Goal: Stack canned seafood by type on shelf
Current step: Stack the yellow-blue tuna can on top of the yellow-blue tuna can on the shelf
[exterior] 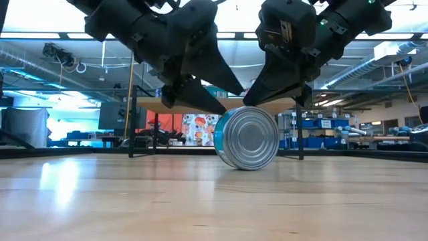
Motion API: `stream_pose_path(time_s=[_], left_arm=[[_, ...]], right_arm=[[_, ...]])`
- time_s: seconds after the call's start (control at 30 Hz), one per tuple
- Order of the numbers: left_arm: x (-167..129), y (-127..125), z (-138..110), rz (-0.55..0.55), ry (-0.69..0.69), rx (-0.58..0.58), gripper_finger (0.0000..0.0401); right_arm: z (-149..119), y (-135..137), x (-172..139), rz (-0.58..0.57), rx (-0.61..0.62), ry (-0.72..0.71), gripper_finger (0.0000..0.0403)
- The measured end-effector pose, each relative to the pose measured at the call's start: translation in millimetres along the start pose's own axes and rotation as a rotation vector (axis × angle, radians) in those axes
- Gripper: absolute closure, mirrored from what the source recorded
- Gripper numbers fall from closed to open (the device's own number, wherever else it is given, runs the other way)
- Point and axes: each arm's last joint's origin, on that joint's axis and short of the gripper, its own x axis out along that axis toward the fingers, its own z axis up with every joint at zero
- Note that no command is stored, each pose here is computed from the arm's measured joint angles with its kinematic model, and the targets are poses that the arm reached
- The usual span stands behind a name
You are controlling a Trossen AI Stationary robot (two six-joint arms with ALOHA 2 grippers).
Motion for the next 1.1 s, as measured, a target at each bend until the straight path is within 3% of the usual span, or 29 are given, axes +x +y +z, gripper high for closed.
stream_pose_path(time_s=[0.27, 0.6, 1.1], left_arm=[[8, -2, 0, 0.065, 0.061, 0.079, 0.0064], [15, -5, -3, 0.063, 0.067, 0.059, 0.0069], [17, -4, -6, 0.080, 0.093, 0.097, 0.0153]], right_arm=[[0, 0, 0, 0.000, 0.000, -0.001, 0.0392], [0, 0, 0, -0.002, 0.000, -0.003, 0.0392], [0, 0, 0, -0.002, 0.000, -0.004, 0.0392]])
